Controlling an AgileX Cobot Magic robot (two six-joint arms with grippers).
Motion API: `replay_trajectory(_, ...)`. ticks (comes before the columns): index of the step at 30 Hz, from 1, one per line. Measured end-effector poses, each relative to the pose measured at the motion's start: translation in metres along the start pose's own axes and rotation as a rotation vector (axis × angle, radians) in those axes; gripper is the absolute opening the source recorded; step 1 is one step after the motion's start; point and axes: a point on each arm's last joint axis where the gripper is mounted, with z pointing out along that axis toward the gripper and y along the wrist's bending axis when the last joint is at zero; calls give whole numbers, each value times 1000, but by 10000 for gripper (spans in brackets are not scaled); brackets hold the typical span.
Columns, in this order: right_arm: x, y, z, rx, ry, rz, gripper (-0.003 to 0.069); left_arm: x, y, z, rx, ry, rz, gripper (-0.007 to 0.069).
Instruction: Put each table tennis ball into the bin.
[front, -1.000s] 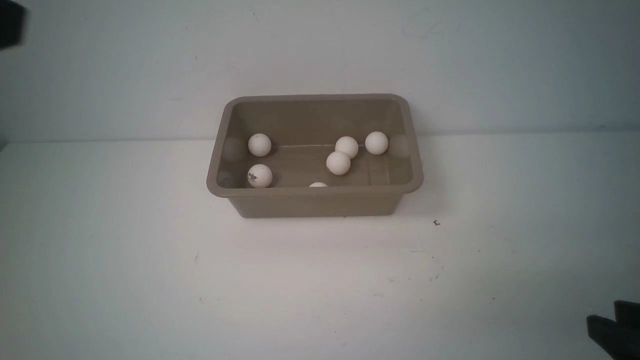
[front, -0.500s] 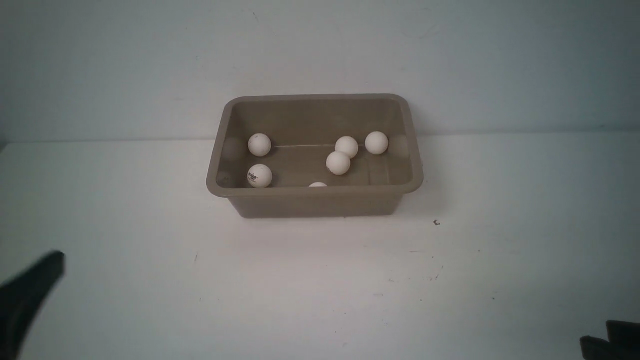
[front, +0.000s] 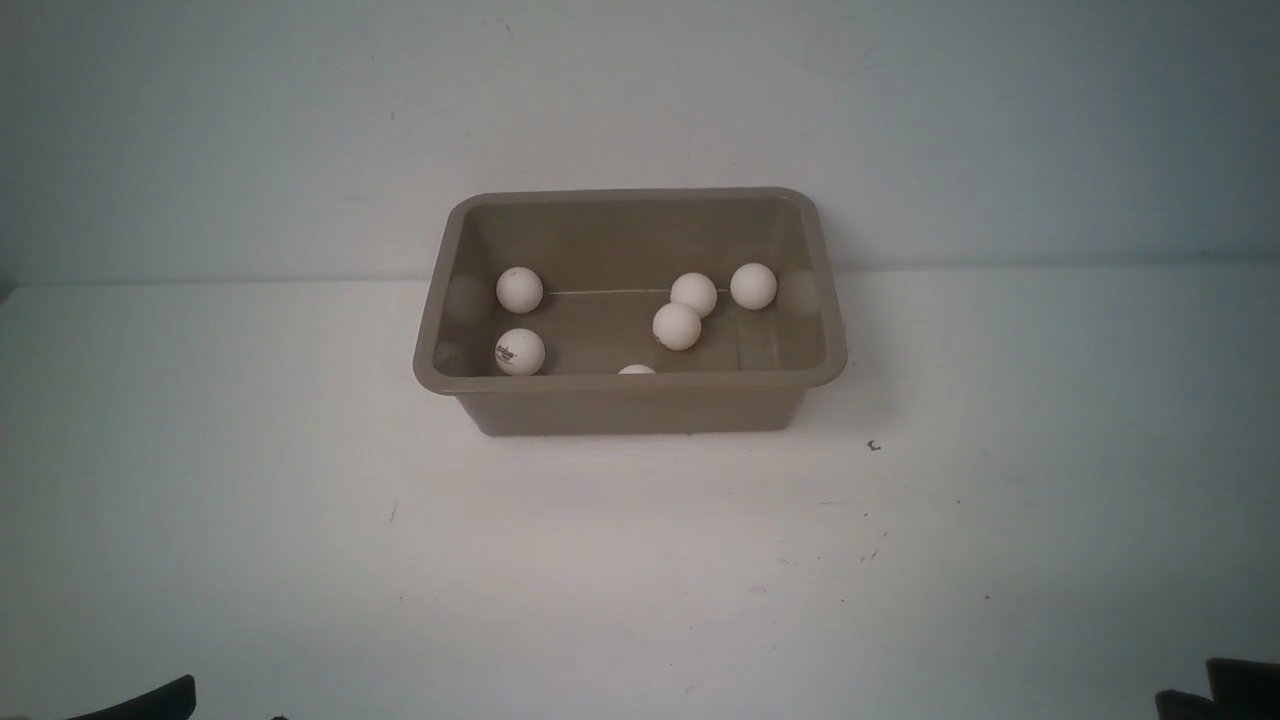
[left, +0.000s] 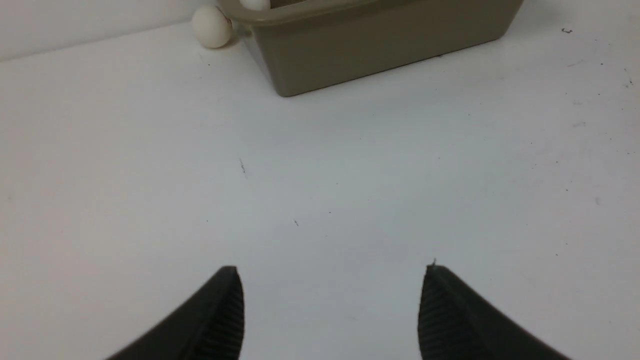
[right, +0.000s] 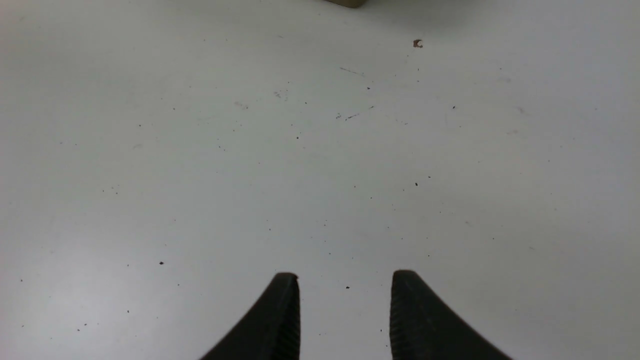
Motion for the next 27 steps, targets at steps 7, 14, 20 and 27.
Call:
replay_trajectory(7,0,0,0,0,0,0,243,4,3,-4,-35,17,6,426)
replay_trajectory(14,0,0,0,0,0,0,243,9,14,-16,-206,3,-47,426)
replay_trajectory(20,0,0,0,0,0,0,243,14,18,-24,-327,-13,-77,426)
replay_trajectory(27,0,0,0,0,0,0,243,14,21,-28,-399,-37,-68,426)
